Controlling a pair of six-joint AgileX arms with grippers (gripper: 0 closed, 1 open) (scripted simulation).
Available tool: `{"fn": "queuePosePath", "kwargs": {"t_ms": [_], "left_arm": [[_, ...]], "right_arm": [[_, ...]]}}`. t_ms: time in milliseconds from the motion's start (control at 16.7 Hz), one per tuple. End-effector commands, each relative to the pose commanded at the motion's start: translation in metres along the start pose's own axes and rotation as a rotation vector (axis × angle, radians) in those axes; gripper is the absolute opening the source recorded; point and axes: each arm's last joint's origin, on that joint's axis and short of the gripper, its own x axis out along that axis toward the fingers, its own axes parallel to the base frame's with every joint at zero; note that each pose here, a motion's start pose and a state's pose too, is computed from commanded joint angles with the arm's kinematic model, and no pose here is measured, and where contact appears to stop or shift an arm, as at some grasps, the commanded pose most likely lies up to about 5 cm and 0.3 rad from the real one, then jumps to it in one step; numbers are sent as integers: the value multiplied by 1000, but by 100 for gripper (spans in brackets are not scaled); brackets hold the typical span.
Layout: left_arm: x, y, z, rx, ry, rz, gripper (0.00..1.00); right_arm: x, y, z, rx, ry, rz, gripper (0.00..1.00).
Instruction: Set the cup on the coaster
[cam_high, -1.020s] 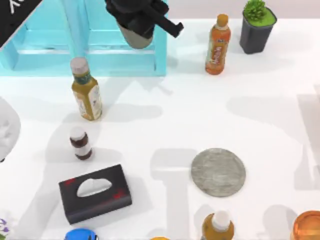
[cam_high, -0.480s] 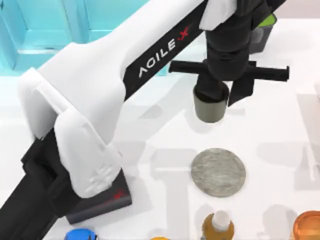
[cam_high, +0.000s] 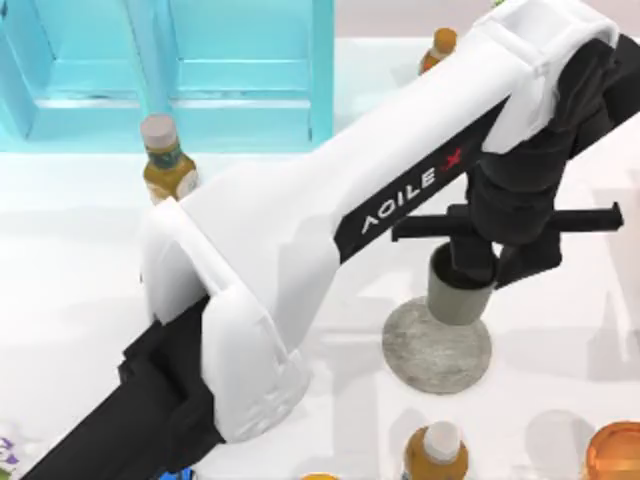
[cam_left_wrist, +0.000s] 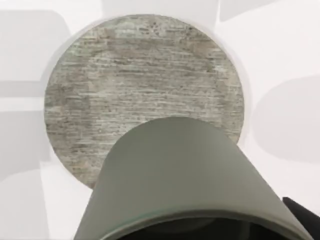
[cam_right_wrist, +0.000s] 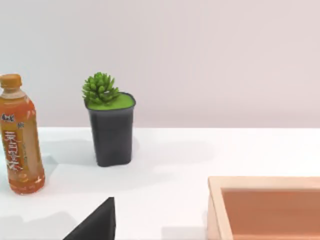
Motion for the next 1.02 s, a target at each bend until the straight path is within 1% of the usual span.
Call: {"fn": "queuePosePath", "kwargs": {"t_ms": [360,540,660,900,1020], "left_arm": [[1,1,2,-3,1,0,0],[4,0,4,-2,-12,-12,0],[13,-1,6,0,-12,-10,0],[47,3,3,5,14,18,0],[57,6,2,5,12,15,0]], "right_arm": [[0,0,0,0,0,0,100],[0,0,0,0,0,0,100],[0,0,0,0,0,0,100],[0,0,0,0,0,0,100],[0,0,0,0,0,0,100]]}}
